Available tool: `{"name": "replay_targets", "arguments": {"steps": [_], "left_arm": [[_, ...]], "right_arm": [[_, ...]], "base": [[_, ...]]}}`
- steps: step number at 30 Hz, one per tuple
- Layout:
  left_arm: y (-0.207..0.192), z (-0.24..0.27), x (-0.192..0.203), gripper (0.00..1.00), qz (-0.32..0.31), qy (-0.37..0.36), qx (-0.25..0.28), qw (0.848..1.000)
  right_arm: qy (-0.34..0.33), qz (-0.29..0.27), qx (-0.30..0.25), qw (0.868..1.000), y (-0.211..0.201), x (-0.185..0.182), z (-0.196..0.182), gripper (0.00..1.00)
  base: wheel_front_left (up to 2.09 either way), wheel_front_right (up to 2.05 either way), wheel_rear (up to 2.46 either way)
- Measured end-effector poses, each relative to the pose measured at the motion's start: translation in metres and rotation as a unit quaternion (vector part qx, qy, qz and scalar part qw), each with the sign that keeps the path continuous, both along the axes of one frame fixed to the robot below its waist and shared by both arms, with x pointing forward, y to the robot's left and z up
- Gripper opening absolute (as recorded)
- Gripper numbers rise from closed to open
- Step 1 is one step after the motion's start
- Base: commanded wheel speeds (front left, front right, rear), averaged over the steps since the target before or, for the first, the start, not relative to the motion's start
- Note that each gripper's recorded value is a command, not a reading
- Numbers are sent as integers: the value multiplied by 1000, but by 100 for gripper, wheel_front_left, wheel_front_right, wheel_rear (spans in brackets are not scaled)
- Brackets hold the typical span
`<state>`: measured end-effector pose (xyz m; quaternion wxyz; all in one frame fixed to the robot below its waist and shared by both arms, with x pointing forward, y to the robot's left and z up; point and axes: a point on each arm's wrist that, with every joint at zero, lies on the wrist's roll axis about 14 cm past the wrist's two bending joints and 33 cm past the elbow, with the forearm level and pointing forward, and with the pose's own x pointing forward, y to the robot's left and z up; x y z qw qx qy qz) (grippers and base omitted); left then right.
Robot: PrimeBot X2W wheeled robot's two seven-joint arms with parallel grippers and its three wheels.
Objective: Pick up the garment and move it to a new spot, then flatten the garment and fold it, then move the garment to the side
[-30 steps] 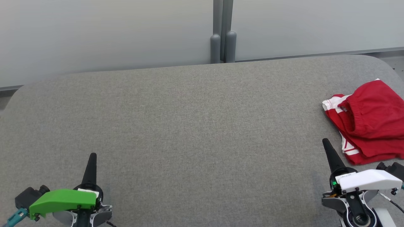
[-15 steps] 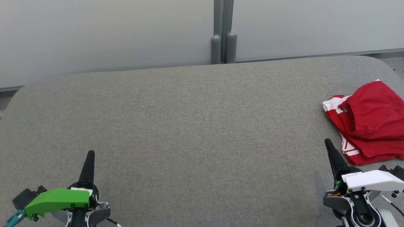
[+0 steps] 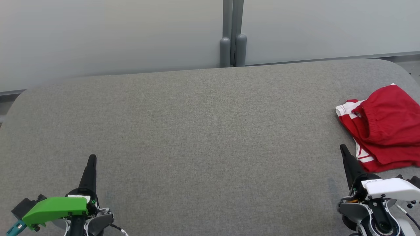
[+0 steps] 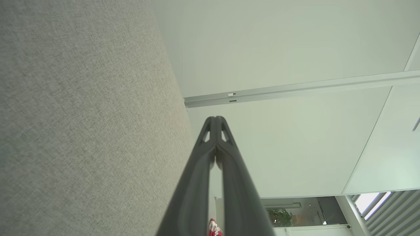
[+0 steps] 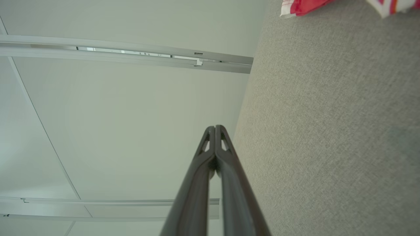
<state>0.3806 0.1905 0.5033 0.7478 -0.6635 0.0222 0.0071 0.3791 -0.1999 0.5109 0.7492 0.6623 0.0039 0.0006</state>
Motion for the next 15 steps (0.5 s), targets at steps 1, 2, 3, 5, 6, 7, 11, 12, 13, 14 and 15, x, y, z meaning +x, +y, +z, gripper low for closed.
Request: {"name": "replay_targets", "arguments": {"steps": [1,2,3,5,6,7,11,12,13,14,15], "left_arm": [[0,0,0,0,0,-1,-4,1000],[1,1,0,0,1,-2,-9,1000],[1,1,0,0,1,-2,-13,1000],[2,1,0,0,3,-4,-18,1000],[2,2,0,0,3,-6,-21,1000],[3,3,0,0,4,-7,-24,1000],[3,5,1,0,5,-11,-35,999],[3,5,1,0,5,-13,-37,999],[3,6,1,0,5,-14,-41,999],[4,6,1,0,6,-16,-46,999],[4,6,1,0,6,-16,-49,999]], "right_arm": [[0,-1,3,1000,0,0,0,0],[0,-1,7,1000,-1,0,0,0],[0,-1,10,1000,-1,0,0,0],[-1,-2,17,1000,-1,0,0,0],[-1,-3,21,1000,-2,0,0,0],[-2,-3,25,1000,-2,1,1,0],[-3,-4,37,999,-3,0,1,0],[-3,-4,40,999,-3,0,1,0],[-3,-5,43,999,-3,0,1,0],[-3,-4,47,999,-3,0,1,0],[-3,-5,51,999,-3,0,1,0]], "base": [[0,0,0],[0,0,0],[0,0,0],[0,0,0],[0,0,0],[0,0,0],[0,0,0],[0,0,0],[0,0,0],[0,0,0],[0,0,0]]}}
